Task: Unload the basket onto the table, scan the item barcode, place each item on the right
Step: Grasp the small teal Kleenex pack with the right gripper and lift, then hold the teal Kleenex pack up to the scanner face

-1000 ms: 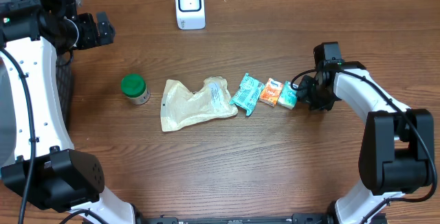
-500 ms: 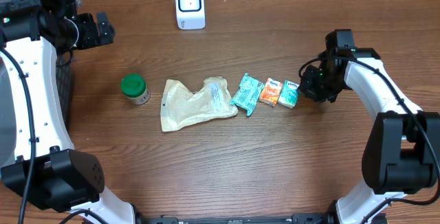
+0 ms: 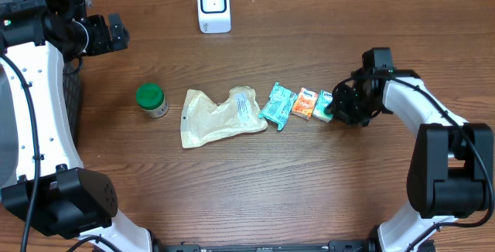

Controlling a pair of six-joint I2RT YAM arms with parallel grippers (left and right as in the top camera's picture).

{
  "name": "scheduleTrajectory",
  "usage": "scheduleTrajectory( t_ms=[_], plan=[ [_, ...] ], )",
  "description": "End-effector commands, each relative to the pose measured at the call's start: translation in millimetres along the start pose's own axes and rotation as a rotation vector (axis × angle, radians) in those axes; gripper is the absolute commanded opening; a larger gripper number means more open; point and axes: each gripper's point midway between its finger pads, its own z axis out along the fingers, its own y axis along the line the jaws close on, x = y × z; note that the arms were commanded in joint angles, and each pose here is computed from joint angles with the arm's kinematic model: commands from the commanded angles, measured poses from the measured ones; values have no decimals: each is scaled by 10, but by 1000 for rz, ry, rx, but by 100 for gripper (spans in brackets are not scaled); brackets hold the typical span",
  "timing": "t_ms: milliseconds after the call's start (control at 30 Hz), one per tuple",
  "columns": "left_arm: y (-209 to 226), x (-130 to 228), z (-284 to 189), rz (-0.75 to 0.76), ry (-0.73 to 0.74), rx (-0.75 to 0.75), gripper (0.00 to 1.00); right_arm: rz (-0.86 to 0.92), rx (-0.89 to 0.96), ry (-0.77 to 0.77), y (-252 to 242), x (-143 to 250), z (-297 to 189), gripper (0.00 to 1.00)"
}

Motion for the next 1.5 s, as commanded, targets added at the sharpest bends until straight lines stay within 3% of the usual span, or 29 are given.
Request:
scheduleTrajectory(
  t_ms=[0,200,333,533,733,1167,1267,1467],
  plan=[
    [-33,-49,-86,-1,-27,5,100,-19,-20,-15,23,51,73,25],
    [-33,-49,-86,-1,-27,5,99,-43,-39,-50,-21,73,230,25],
    [-33,-49,-86,-1,-27,5,99,-41,-33,-47,-69,111,271,6],
    [-31,-49,-87,-2,-27,5,100,-14,-43,9,-81,216,245,4],
    [-33,-49,-86,-1,-27,5,100,-143,-331,70,383,229,-86,4],
    [-33,-50,-86,-1,-28,5,100,-399,-1062,85,1235,478,-1460,4],
    [-31,-49,-87,-2,-27,5,99,-475,-1172,98,1364,556,-1612,4],
    [-31,-50,-87,-2,-28,5,100,-499,-1167,141,1479,667,-1557,4]
  ],
)
